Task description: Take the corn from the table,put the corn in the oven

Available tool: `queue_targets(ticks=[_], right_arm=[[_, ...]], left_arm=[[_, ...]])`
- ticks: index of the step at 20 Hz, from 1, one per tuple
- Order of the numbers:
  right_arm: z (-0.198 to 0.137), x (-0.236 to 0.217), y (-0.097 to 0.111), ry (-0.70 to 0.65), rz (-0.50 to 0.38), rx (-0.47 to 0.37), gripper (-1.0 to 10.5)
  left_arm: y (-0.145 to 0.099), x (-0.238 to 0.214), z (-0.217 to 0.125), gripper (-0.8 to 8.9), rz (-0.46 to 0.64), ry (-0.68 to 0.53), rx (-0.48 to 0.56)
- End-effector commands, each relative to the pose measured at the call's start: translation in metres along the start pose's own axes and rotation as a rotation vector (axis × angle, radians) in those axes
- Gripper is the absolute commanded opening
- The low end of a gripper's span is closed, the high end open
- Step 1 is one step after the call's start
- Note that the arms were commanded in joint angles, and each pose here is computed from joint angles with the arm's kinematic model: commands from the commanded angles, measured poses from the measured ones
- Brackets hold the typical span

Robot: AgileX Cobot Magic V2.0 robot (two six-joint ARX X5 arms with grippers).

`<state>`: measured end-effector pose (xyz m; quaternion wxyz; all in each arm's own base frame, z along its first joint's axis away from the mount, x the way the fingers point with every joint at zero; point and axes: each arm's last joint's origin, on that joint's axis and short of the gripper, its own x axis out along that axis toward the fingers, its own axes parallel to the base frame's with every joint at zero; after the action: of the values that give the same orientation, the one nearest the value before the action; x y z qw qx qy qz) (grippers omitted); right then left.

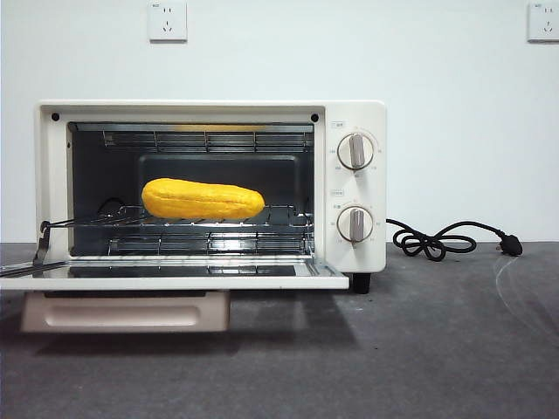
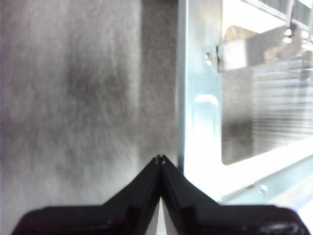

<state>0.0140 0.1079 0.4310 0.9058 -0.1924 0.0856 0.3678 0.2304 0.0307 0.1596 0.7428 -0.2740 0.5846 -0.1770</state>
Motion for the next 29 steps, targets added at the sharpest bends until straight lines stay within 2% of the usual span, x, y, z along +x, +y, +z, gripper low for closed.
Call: queue_targets(ticks=[1,3,5,6,10,11,15,17,19,23,29], right_arm=[[-0.001,0.001,0.001,0.001,0.002,0.007,-0.1],[-0.001,0.001,0.001,0.002,0.002,0.007,-0.1],[-0.001,0.001,0.001,0.002,0.002,0.006,-0.1],[-0.001,0.001,0.001,0.003,0.002,0.007,-0.1],[-0.001,0.001,0.001,0.007,0.001,0.025,-0.1],[-0.002,0.001,0.001,0.009,0.001,0.023,-0.1],[-0.003,0.001,0.001,0.017,0.004,0.017,-0.1],[-0.004,0.001,0.003,0.029,0.05,0.03,-0.1],[-0.005,0.001,0.003,0.044,0.057,0.027,-0.1],[-0.008,0.001,0.002,0.065,0.051,0.028,-0.1],[-0.009,0.0,0.002,0.074,0.049,0.029,-0.1]], left_arm=[[-0.014,-0.022,0.011,-0.08,-0.058,-0.008,0.029],[-0.033,-0.049,0.023,-0.08,-0.105,-0.084,0.084],[-0.049,-0.068,0.03,-0.08,-0.242,-0.195,0.161],[-0.052,-0.072,0.03,-0.08,-0.244,-0.218,0.172],[-0.042,-0.069,0.026,-0.08,0.046,-0.181,0.141],[-0.04,-0.067,0.026,-0.08,0.085,-0.173,0.131],[-0.041,-0.06,0.027,-0.08,0.102,-0.138,0.141],[-0.044,-0.056,0.026,-0.08,0.148,-0.122,0.171],[-0.045,-0.054,0.026,-0.08,0.175,-0.11,0.176],[-0.038,-0.043,0.02,-0.08,0.308,-0.066,0.172],[-0.02,-0.018,0.006,-0.08,0.305,0.005,0.136]])
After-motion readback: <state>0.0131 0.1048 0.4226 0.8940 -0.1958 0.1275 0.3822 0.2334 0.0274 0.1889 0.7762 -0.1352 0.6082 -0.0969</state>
